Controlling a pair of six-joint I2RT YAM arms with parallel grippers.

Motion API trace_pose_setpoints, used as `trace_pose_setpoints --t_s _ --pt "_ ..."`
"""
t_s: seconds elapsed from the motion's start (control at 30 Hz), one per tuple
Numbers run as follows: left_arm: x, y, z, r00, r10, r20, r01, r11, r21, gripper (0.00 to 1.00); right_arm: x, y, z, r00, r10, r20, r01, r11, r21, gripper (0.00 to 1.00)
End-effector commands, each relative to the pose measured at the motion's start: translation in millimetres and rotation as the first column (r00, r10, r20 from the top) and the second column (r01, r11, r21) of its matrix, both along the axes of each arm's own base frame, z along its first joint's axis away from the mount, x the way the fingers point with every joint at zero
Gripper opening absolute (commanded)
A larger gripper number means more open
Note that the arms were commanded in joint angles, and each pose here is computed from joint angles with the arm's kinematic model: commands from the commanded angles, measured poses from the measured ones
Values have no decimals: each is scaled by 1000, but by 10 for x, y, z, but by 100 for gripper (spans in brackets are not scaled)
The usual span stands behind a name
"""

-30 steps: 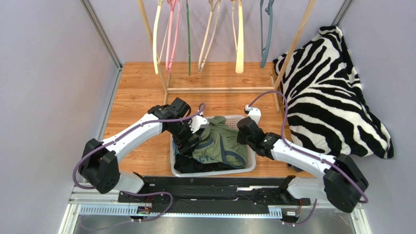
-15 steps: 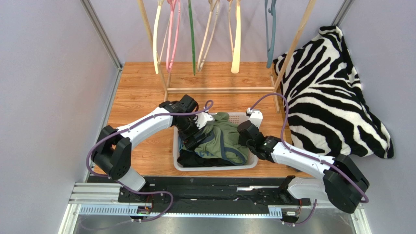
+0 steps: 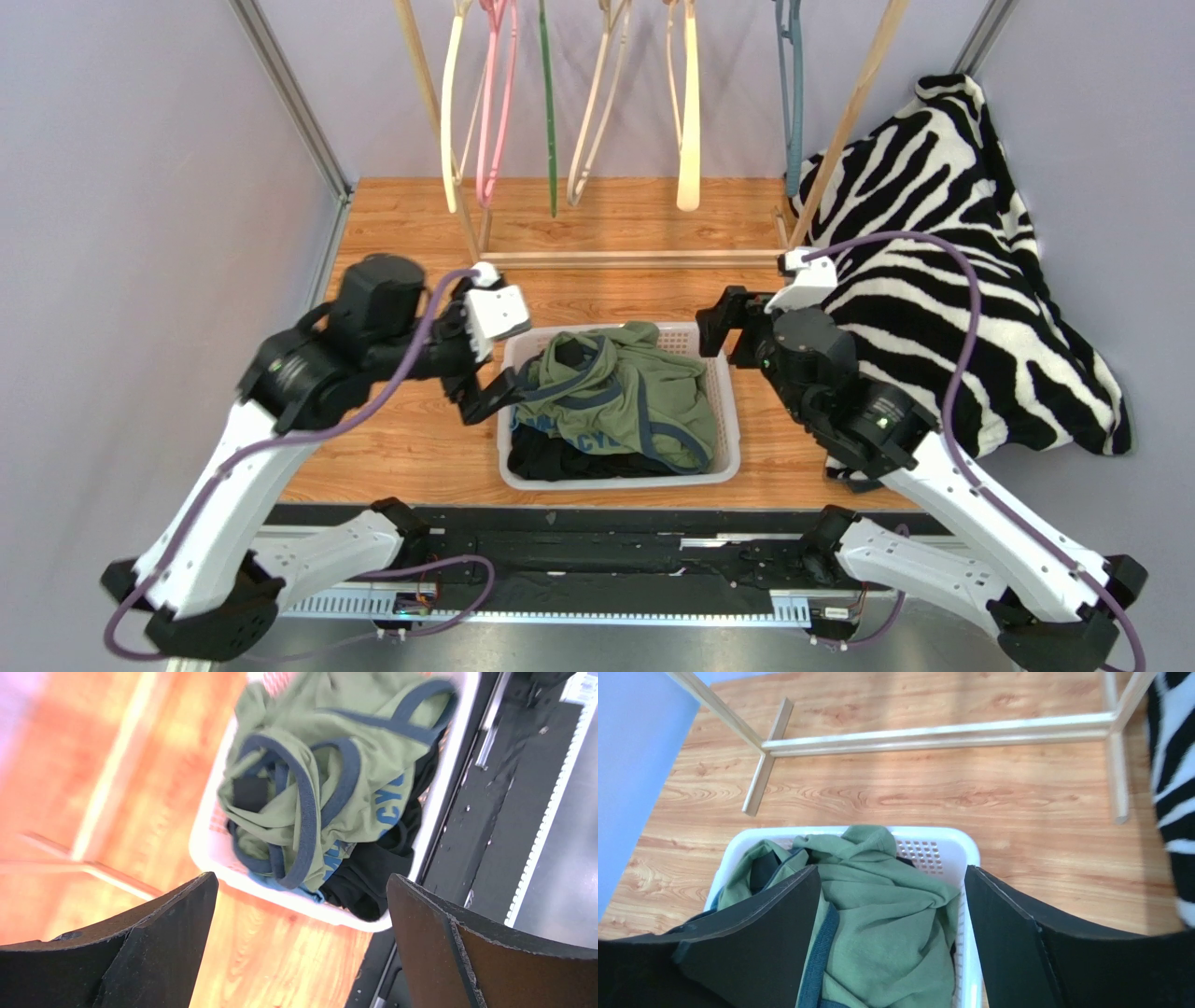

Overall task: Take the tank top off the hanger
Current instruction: Reset both arms

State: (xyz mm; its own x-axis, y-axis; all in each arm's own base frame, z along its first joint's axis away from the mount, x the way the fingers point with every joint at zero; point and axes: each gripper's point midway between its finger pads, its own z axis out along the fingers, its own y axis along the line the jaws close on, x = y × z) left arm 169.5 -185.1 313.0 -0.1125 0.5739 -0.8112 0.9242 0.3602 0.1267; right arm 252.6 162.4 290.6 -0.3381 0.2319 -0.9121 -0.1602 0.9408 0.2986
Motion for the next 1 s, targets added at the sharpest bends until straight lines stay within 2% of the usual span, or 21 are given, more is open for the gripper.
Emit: trace_pose_setpoints --t_s 0.0,0.03,0.07,0.17,0.23,0.37,0.4,0.53,0.57,0.67,0.83,0.87,0.97 --pt "-200 218 86 1000 7 19 -8 999 31 99 -117 -390 96 995 -91 -27 86 985 -149 82" --pt "-204 263 105 999 24 31 -25 999 37 99 -133 -451 107 993 -111 -27 105 980 -166 85" --pt "-239 329 135 998 41 45 -42 998 39 99 -143 -547 165 988 -151 -17 146 975 -170 93" --pt "-194 574 245 978 164 131 -170 985 37 99 -227 -788 155 972 -232 -22 222 952 -208 100" --pt "-174 692 290 959 236 159 -241 971 10 99 -275 -878 137 969 -247 -23 236 944 -231 100" --pt "4 952 313 882 408 238 -402 913 -75 99 -342 -996 140 965 -262 -6 253 938 -237 100" --pt "90 1012 97 869 442 223 -444 895 -44 99 -367 -1002 141 968 -253 -2 246 944 -219 100" --pt "384 1206 -121 796 570 203 -575 817 -38 99 -388 -985 30 970 -243 -23 232 947 -222 100" --pt "436 1171 -95 800 567 194 -565 822 -74 99 -393 -982 -2 970 -242 -31 229 947 -227 100" --pt "590 1282 -63 765 623 163 -611 782 -124 99 -413 -963 -53 975 -219 -43 203 950 -239 100" --pt "838 1471 -211 712 690 133 -674 724 -148 99 -420 -966 -69 979 -202 -20 192 954 -231 100" --pt "879 1570 -295 687 720 101 -705 693 -148 99 -417 -963 -67 980 -200 -13 192 955 -226 100" --pt "997 1729 -475 654 756 29 -746 651 -140 99 -398 -967 -165 978 -209 -23 197 948 -252 100"
